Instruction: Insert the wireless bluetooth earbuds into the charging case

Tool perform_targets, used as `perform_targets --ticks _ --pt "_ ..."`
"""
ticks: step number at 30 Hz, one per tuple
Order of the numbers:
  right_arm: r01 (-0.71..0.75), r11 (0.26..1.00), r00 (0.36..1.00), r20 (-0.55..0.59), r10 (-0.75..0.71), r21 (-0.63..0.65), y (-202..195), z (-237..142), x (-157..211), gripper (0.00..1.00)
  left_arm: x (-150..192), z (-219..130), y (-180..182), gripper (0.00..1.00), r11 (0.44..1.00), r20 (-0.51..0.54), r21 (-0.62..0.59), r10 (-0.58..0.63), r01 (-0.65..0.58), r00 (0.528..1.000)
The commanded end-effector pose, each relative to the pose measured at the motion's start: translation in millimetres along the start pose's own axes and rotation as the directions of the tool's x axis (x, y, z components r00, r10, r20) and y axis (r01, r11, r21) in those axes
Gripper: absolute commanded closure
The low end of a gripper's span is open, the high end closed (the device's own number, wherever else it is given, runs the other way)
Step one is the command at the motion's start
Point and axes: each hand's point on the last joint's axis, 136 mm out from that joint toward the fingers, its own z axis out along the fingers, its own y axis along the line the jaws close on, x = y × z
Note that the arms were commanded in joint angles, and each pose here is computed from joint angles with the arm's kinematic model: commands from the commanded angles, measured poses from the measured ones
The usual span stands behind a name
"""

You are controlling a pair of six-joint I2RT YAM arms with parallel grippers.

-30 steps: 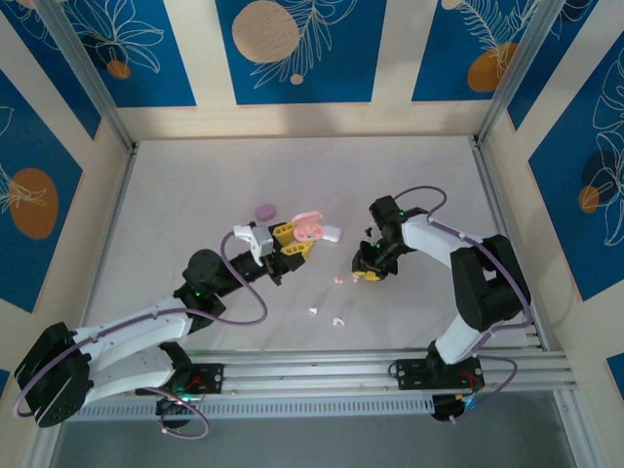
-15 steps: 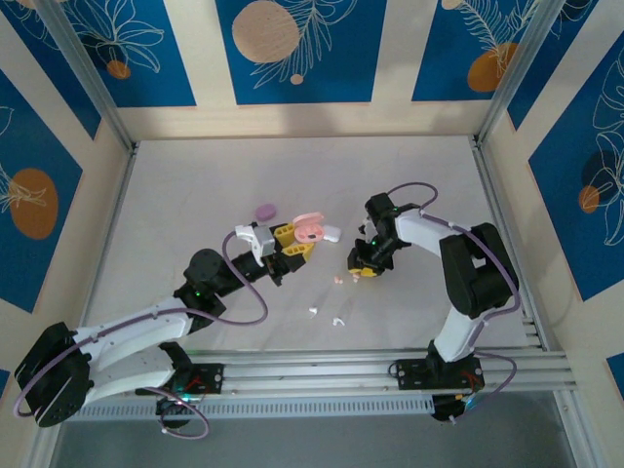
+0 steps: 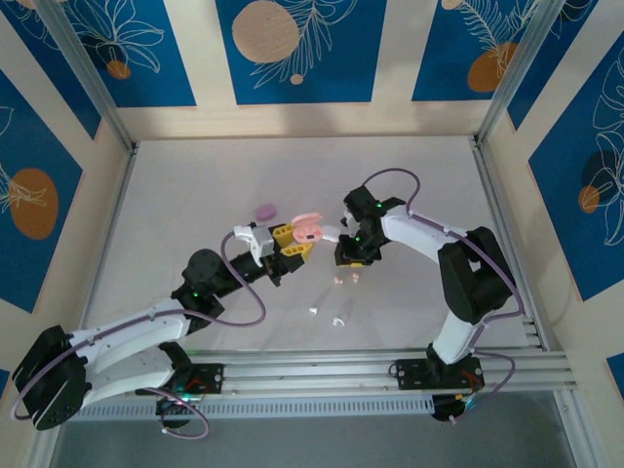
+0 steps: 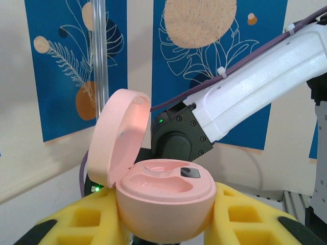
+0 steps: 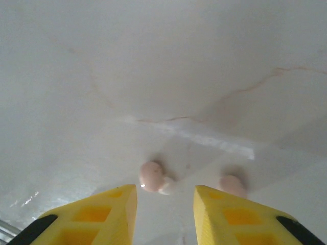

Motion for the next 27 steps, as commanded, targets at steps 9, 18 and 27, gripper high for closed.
perform_targets --ticks 9,18,27 --pt "0.108 0.99 0.987 -0.126 -0.096 0.088 10 23 15 0.67 -34 -16 -2 0.77 0.997 0.066 -0.037 0.066 -0.064 0.996" --pt "0.158 0.98 0.976 -0.17 -0.135 0.124 12 34 18 0.66 -35 -19 -3 0.77 0.997 0.066 -0.041 0.073 -0.07 0.995" --pt "0.206 0.968 0.961 -0.217 -0.172 0.144 13 42 22 0.7 -33 -18 -3 0.76 0.998 0.06 -0.035 0.062 -0.06 0.996"
